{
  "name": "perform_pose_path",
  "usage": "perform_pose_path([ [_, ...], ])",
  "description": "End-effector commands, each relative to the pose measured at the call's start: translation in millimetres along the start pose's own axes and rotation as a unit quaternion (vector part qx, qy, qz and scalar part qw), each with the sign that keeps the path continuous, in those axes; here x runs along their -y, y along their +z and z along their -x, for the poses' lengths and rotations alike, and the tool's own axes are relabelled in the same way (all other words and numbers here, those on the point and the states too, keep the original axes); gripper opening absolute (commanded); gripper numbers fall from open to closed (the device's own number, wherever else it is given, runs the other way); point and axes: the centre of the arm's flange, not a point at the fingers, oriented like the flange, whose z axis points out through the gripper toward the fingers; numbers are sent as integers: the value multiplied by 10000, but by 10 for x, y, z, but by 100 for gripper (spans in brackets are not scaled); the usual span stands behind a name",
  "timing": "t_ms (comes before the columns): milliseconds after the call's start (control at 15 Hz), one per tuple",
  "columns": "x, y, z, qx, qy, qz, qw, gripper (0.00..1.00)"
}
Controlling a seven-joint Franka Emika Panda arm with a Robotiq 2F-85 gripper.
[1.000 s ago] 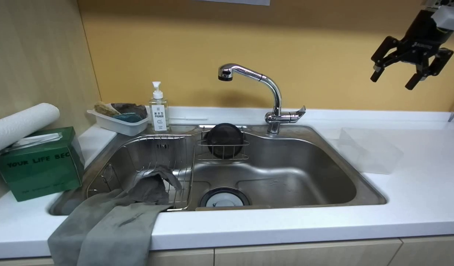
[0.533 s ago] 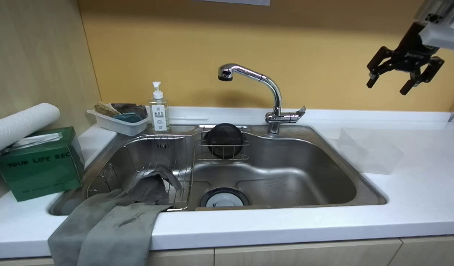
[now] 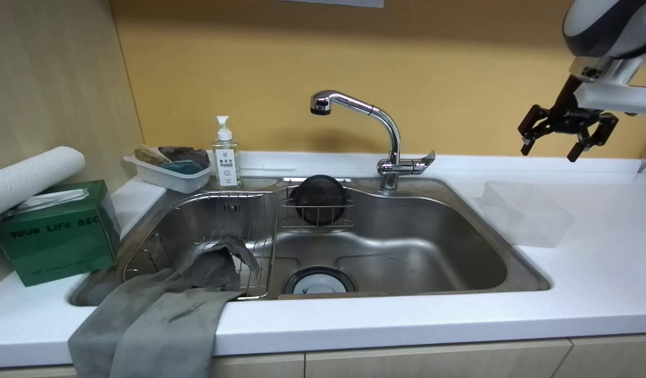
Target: Put the clear lunch box inside the sink
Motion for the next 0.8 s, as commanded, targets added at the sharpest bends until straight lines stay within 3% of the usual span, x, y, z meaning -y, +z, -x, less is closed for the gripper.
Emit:
perform_pose_path([
  [0,-147,143,-179,94,304,230,9992,100],
  [400,-444,464,-228,515,533,278,9969,100],
  [733,-483,719,-251,848,464,280,9949,100],
])
